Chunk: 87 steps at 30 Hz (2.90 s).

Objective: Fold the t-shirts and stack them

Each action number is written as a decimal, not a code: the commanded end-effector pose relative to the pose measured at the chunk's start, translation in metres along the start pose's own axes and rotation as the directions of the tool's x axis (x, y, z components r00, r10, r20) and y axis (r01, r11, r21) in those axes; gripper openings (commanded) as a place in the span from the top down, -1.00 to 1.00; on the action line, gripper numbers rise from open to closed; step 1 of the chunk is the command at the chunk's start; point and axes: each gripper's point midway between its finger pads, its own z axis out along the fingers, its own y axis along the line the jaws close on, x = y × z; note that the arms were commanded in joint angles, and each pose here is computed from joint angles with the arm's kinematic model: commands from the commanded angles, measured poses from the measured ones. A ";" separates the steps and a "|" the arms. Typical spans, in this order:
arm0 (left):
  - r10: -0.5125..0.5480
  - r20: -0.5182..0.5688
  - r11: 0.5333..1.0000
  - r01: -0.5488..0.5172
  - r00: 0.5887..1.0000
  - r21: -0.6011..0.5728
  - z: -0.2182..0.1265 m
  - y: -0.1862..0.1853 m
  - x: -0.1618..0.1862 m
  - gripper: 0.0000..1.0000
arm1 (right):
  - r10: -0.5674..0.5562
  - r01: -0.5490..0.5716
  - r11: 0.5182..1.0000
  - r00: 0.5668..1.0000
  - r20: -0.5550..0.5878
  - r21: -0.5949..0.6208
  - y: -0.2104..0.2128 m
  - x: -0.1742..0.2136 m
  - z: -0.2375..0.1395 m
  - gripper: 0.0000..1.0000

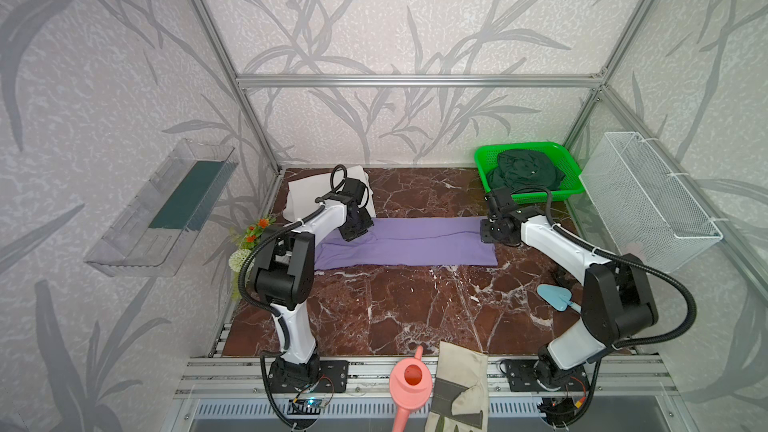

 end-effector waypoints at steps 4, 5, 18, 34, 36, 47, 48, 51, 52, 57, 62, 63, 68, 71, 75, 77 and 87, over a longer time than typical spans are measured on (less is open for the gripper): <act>0.073 -0.031 0.997 -0.073 0.997 -0.026 0.005 -0.011 -0.015 0.83 | 0.045 -0.039 0.998 0.993 -0.108 0.059 -0.015 0.003 0.025 0.22; 0.086 -0.032 0.996 -0.087 0.996 -0.035 0.006 -0.013 -0.018 0.79 | 0.056 -0.048 0.996 0.992 -0.116 0.069 -0.019 0.004 0.030 0.23; 0.248 0.150 0.968 -0.241 0.957 -0.065 -0.018 -0.023 -0.059 0.36 | 0.108 -0.105 0.993 0.991 -0.083 0.046 -0.033 -0.010 0.057 0.09; 0.159 0.079 0.975 -0.144 0.984 -0.167 -0.033 0.053 -0.027 0.38 | 0.078 -0.110 0.970 0.986 -0.150 -0.215 0.037 0.019 0.044 0.00; 0.158 0.050 0.976 -0.148 0.986 -0.158 -0.027 0.055 -0.020 0.38 | 0.072 -0.108 0.969 0.984 -0.165 -0.223 0.043 0.027 0.047 0.00; 0.016 0.081 0.957 0.008 0.997 -0.289 0.002 0.092 -0.052 0.38 | 0.069 -0.112 0.975 0.974 -0.216 -0.193 0.040 0.042 0.060 0.00; 0.003 0.101 0.959 0.026 0.995 -0.283 0.002 0.093 -0.060 0.38 | 0.068 -0.112 0.975 0.973 -0.219 -0.192 0.040 0.043 0.061 0.00; -0.002 0.146 0.964 0.041 0.989 -0.263 0.000 0.089 -0.079 0.38 | 0.071 -0.114 0.976 0.972 -0.224 -0.186 0.037 0.046 0.061 0.00; -0.001 0.155 0.965 0.042 0.988 -0.260 0.000 0.087 -0.083 0.38 | 0.071 -0.114 0.976 0.972 -0.225 -0.186 0.037 0.047 0.061 0.00; 0.009 0.202 0.968 0.042 0.979 -0.247 -0.009 0.081 -0.098 0.38 | 0.075 -0.114 0.977 0.974 -0.215 -0.179 0.035 0.044 0.057 0.00; -0.011 0.170 0.978 0.046 0.985 -0.203 -0.015 0.082 -0.072 0.38 | 0.067 -0.102 0.976 0.982 -0.178 -0.191 0.037 0.028 0.047 0.00; -0.016 0.159 0.981 0.047 0.987 -0.190 -0.016 0.082 -0.063 0.38 | 0.066 -0.101 0.975 0.982 -0.176 -0.198 0.039 0.025 0.046 0.00; -0.013 0.122 0.983 0.035 0.992 -0.178 -0.019 0.079 -0.021 0.37 | 0.050 -0.085 0.967 0.988 -0.146 -0.239 0.054 0.005 0.042 0.00; 0.004 0.117 0.983 0.017 0.993 -0.183 -0.015 0.076 -0.006 0.37 | 0.045 -0.081 0.963 0.989 -0.143 -0.256 0.062 -0.002 0.044 0.00; 0.008 0.084 0.981 0.009 0.996 -0.193 0.000 0.072 0.003 0.38 | 0.053 -0.099 0.959 0.983 -0.176 -0.264 0.068 0.002 0.056 0.00; 0.013 0.064 0.978 0.001 0.998 -0.210 0.008 0.074 0.007 0.37 | 0.057 -0.108 0.961 0.978 -0.200 -0.254 0.067 0.010 0.062 0.01; 0.052 -0.069 0.966 -0.068 0.996 -0.248 0.022 0.085 0.067 0.37 | 0.210 -0.283 0.947 0.903 -0.374 -0.152 0.012 0.078 0.072 0.03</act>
